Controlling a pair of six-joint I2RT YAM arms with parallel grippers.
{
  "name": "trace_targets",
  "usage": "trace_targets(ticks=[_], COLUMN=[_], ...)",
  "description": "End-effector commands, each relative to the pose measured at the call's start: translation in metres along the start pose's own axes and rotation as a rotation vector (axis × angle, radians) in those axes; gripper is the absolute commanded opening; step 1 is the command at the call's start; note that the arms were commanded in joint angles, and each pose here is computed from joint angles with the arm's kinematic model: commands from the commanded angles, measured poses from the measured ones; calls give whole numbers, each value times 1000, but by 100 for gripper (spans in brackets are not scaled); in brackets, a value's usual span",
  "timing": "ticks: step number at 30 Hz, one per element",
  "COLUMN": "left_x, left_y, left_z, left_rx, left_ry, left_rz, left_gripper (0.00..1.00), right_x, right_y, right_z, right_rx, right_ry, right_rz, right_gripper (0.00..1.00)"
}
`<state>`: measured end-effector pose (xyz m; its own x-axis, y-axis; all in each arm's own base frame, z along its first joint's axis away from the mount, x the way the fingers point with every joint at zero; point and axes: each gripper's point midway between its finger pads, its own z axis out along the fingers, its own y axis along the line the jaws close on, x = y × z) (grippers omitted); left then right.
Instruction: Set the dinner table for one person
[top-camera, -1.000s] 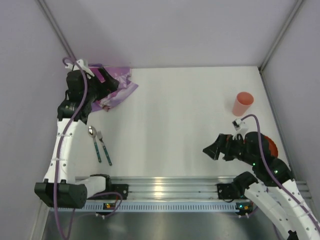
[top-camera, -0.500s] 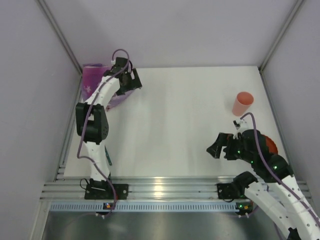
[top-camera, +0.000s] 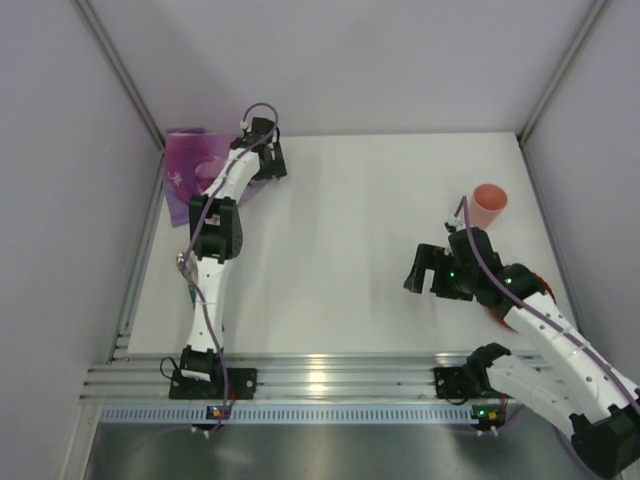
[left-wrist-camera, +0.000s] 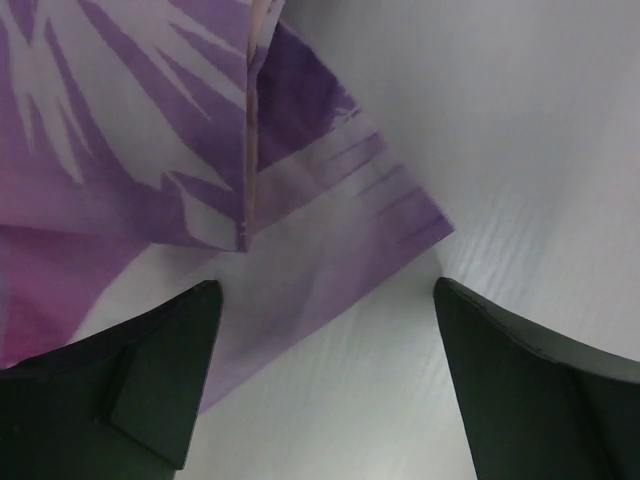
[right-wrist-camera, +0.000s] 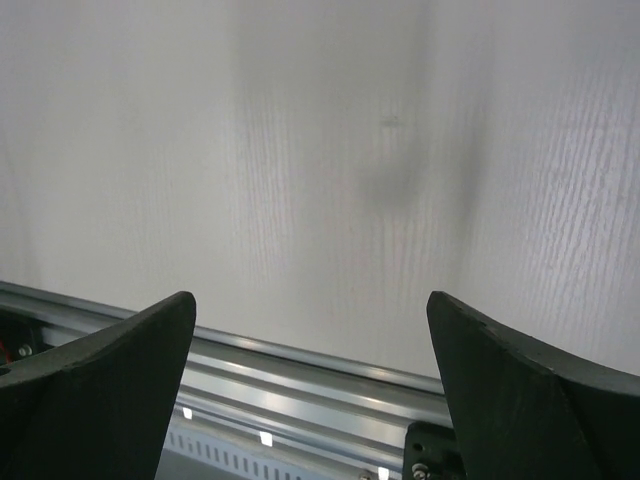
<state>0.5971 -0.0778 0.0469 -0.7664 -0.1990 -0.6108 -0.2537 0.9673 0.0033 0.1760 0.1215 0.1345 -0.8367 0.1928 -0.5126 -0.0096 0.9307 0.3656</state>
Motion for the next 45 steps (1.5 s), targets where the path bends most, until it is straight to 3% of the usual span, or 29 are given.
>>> trace_targets(ticks=[1,6,9,12,13,16,17,18,24,28,30,33,36,37,38,39,42,45], left_x=[6,32,36,38,39,36,33,30,5,7,27,76,119,130,136,140,143,115], left_y=[21,25,31,48,55,62,60,58,11,-61,-83,-149,-191,-200,-207,-217,-212,-185], left_z=[14,35,42,50,54,54,52,50,8,-54,-71,-126,-172,-189,-200,-221,-245,-285], left_rx=[-68,-97,-97,-108,-96,-68,-59,-45,77,184,193,267,338,376,392,430,445,418], left_ry=[24,82,99,119,133,139,134,128,56,-2,12,42,67,87,92,87,102,27], left_rz=[19,30,6,-37,-61,-71,-69,-69,-2,159,226,343,366,337,324,296,245,147], left_gripper=[93,87,75,56,42,19,4,0,0,0,0,0,0,13,37,96,99,99], right_x=[-44,-53,-58,-62,-64,-66,-67,-67,-63,-59,-57,-51,-44,-41,-41,-39,-39,-51], right_y=[25,35,42,47,48,49,49,49,44,37,35,32,29,27,26,24,22,26], right_z=[-1,22,32,40,41,44,44,42,28,13,4,-5,-7,-6,-6,-4,0,2], right_rx=[-45,-34,-39,-45,-45,-45,-45,-47,-59,-48,-55,-67,-77,-77,-76,-71,-56,-48], right_ry=[-109,-44,-17,-1,-2,0,-4,-8,-45,-74,-85,-95,-99,-96,-96,-92,-80,-90], right_rz=[9,3,-2,-5,-8,-12,-15,-16,-29,-42,-51,-63,-79,-84,-98,-104,-124,-125], right_gripper=[100,100,100,100,100,100,100,100,100,100,100,100,100,100,100,100,100,100])
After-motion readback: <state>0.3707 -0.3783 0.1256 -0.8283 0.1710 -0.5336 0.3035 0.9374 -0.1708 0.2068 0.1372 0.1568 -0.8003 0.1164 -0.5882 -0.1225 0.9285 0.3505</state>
